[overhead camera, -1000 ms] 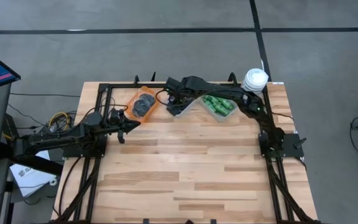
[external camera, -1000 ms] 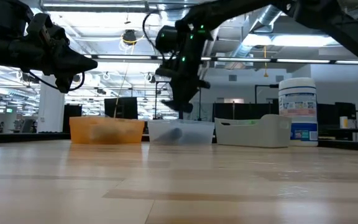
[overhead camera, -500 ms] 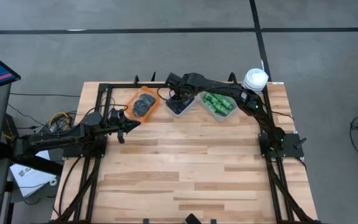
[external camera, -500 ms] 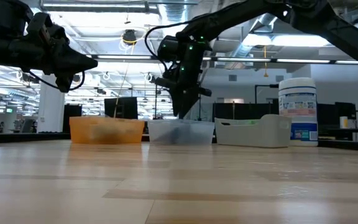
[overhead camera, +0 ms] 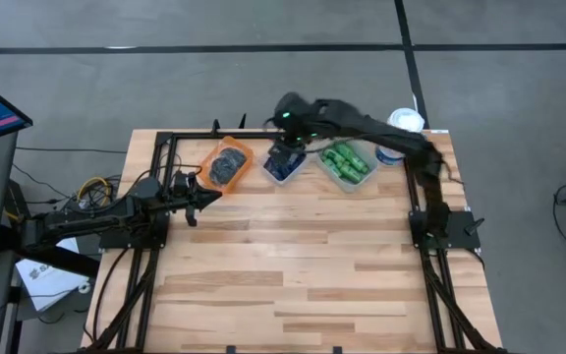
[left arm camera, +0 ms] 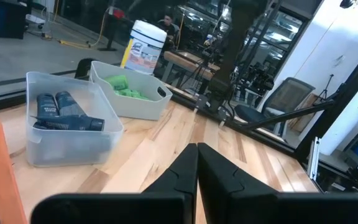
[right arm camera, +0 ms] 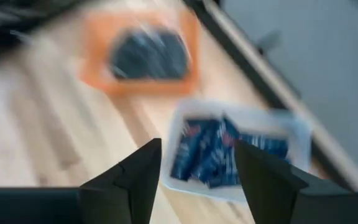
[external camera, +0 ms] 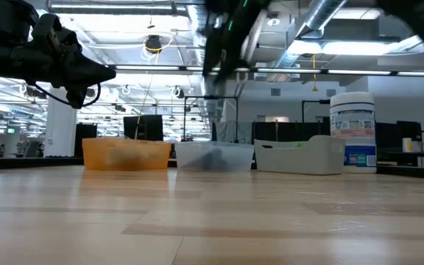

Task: Pick & Place Travel size toiletries
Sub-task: Return to Home Position

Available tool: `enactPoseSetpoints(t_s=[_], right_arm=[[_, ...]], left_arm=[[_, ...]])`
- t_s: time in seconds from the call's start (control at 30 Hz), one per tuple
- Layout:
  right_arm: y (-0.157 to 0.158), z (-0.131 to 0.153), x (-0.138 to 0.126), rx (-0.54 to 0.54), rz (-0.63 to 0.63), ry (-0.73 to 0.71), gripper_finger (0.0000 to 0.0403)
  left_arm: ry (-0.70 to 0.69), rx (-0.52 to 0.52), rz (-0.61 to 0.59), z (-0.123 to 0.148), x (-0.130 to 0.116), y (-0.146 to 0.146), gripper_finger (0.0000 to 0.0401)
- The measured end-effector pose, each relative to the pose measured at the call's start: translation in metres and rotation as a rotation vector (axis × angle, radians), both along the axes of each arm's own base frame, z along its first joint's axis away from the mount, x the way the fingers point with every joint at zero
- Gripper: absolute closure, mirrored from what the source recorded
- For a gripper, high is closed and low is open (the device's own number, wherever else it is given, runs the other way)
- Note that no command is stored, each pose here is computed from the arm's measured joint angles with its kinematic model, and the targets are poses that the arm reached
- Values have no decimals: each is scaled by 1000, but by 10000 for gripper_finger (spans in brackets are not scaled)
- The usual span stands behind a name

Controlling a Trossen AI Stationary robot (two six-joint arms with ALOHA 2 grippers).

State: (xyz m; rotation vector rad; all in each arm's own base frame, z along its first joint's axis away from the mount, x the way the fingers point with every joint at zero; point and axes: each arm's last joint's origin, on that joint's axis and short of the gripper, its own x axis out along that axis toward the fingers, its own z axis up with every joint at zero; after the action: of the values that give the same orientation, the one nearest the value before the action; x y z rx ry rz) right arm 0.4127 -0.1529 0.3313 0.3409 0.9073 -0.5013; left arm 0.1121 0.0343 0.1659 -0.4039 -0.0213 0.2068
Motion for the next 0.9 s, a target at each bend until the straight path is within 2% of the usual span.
enactPoseSetpoints(t_s=[0.13, 0.23, 0.37, 0.47, 0.57, 0.7, 0.9], right_arm=[[32, 73, -36, -156, 157, -158, 224], [56, 114, -65, -247, 247, -260, 244], [75, 134, -97, -320, 354, -331, 279], [77, 126, -121, -278, 393, -385, 307], [76, 101, -144, -223, 374, -426, 333], [77, 48, -166, -177, 317, -494, 357], [88, -30, -200, -115, 213, -700, 390]], left_arm=[[-6, 2, 0, 1, 0, 0, 397], [-6, 2, 0, 1, 0, 0, 397], [-7, 3, 0, 1, 0, 0, 397], [-12, 4, 0, 1, 0, 0, 397], [-12, 4, 0, 1, 0, 0, 397], [-12, 4, 0, 1, 0, 0, 397], [-17, 6, 0, 2, 0, 0, 397]])
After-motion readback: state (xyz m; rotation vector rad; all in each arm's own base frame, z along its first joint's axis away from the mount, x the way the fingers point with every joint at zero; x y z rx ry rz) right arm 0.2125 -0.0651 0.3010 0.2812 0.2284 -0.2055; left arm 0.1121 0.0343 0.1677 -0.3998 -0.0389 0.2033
